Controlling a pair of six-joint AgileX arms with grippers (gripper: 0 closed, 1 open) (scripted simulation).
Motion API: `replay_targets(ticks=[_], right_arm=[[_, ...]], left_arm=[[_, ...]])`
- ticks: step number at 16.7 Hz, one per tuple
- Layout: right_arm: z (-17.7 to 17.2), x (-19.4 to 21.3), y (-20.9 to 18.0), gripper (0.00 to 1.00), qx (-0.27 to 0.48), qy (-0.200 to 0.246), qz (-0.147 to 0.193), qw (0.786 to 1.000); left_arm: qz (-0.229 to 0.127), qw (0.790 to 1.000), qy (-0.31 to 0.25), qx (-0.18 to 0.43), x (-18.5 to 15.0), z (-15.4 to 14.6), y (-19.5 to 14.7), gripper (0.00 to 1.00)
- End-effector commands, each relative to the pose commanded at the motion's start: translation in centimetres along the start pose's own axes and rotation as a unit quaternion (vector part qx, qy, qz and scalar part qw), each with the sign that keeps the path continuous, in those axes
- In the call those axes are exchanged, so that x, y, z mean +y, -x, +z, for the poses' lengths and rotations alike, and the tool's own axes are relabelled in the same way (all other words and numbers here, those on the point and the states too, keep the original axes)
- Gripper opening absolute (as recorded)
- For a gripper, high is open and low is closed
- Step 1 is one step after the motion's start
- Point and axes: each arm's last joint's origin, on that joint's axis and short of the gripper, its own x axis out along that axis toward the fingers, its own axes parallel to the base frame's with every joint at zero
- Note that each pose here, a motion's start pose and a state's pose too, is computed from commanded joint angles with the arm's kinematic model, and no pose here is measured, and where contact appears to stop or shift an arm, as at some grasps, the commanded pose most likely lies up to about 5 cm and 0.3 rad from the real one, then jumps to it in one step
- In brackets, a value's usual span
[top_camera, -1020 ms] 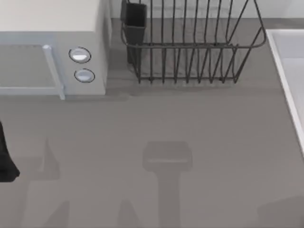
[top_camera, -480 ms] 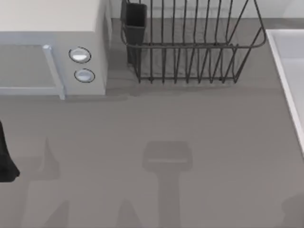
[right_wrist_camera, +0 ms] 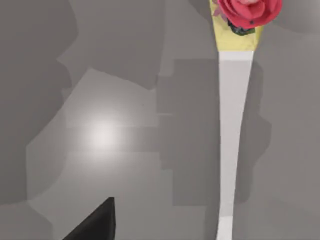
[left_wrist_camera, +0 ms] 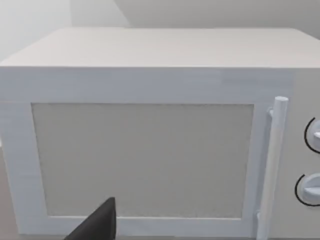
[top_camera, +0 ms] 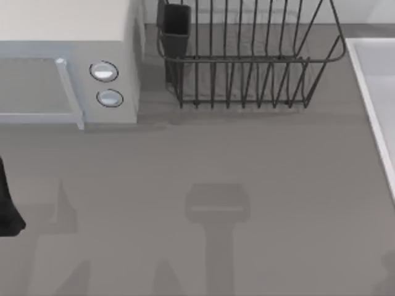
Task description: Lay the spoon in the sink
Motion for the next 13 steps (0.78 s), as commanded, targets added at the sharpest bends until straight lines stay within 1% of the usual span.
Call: replay_targets(ticks=[4, 7, 12, 13], right_arm=[[0.1, -0.2, -4.5, 1.0, -0.005, 0.0, -0.005, 1.0], [-0.2, 0.1, -6.9, 1.0, -0.002, 0.0, -0.003, 1.0], [-0.2, 0.2, -7.3, 1.0, -0.001, 0.0, -0.001, 1.0], [-0.2, 0.2, -7.3, 0.92, -0.001, 0.0, -0.001, 1.0]], left_arm=[[0.0, 1.0, 0.0, 0.0, 0.0, 0.0, 0.0, 1.0], [0.0, 1.0, 0.0, 0.0, 0.0, 0.0, 0.0, 1.0], [0.0, 1.0, 0.0, 0.0, 0.0, 0.0, 0.0, 1.0], [0.0, 1.0, 0.0, 0.0, 0.0, 0.0, 0.0, 1.0]])
